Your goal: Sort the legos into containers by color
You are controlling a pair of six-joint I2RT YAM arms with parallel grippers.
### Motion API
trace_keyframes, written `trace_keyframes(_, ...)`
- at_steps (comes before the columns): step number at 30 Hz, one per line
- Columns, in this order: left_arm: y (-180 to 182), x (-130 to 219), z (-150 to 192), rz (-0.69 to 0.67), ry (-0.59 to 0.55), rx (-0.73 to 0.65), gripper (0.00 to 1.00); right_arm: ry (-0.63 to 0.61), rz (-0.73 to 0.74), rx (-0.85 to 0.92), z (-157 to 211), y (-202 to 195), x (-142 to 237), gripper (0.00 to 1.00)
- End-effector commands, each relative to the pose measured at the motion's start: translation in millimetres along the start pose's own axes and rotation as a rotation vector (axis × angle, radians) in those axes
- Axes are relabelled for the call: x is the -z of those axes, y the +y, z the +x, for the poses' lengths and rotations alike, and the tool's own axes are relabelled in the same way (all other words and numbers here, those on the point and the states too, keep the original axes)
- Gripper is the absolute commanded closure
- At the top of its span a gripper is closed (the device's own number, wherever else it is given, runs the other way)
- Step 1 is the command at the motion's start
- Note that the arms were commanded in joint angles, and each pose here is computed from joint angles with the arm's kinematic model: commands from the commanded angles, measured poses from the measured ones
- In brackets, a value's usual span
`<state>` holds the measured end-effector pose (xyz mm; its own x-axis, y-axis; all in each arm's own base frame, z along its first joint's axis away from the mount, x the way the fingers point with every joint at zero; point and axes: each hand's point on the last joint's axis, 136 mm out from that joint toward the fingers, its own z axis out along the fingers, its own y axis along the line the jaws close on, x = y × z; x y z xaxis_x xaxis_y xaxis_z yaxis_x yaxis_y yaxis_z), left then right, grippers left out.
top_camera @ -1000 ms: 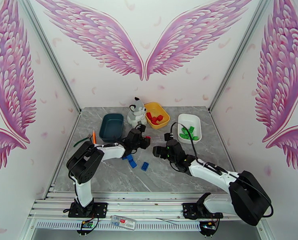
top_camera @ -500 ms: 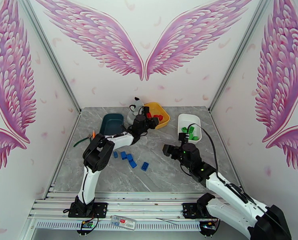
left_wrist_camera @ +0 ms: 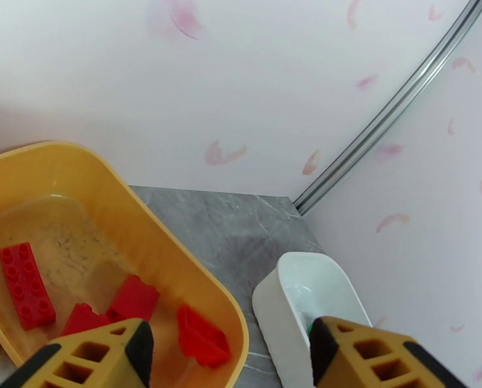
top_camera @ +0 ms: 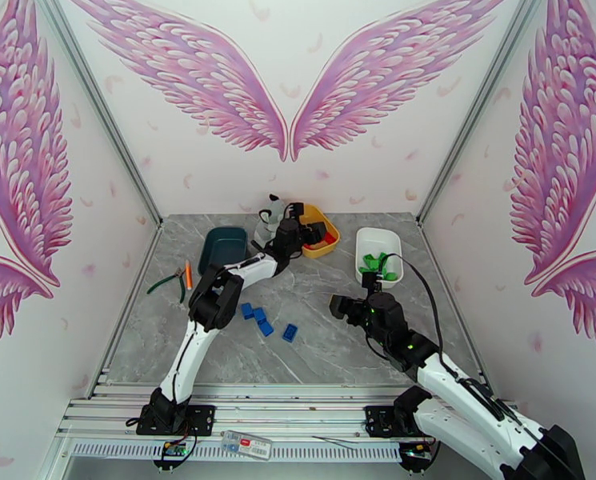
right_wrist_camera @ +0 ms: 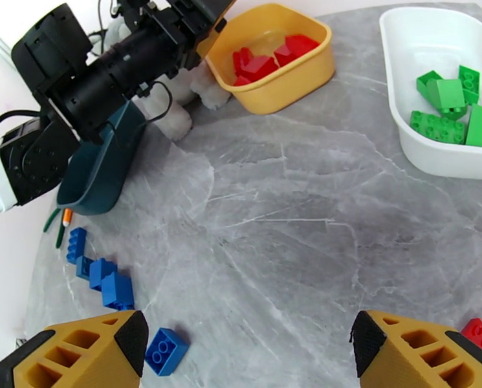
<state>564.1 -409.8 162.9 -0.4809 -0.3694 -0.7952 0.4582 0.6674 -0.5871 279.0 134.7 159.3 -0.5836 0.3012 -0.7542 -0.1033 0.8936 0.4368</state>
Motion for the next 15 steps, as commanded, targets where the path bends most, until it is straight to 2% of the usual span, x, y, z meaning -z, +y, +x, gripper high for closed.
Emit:
trace_keyframes(1, -47, 27, -22, 0.058, -0.039, -0.062, 0.29, 0.002, 0.087, -0.009, 4, -19, -1, 0.08)
trace_keyframes(4, -67, 55, -16, 0.064, -0.056, -0.115, 0.26, -0.01, 0.178, -0.03, 3, -35, 0, 0.02)
trace_keyframes(8, -83, 99, 1, 0.056, -0.074, -0.164, 0.2, -0.04, 0.342, -0.071, 2, -66, 1, 0.01)
trace_keyframes(15, -68, 168, 60, -0.032, -0.009, -0.214, 0.13, -0.091, 0.577, -0.186, 2, -120, 10, 0.01)
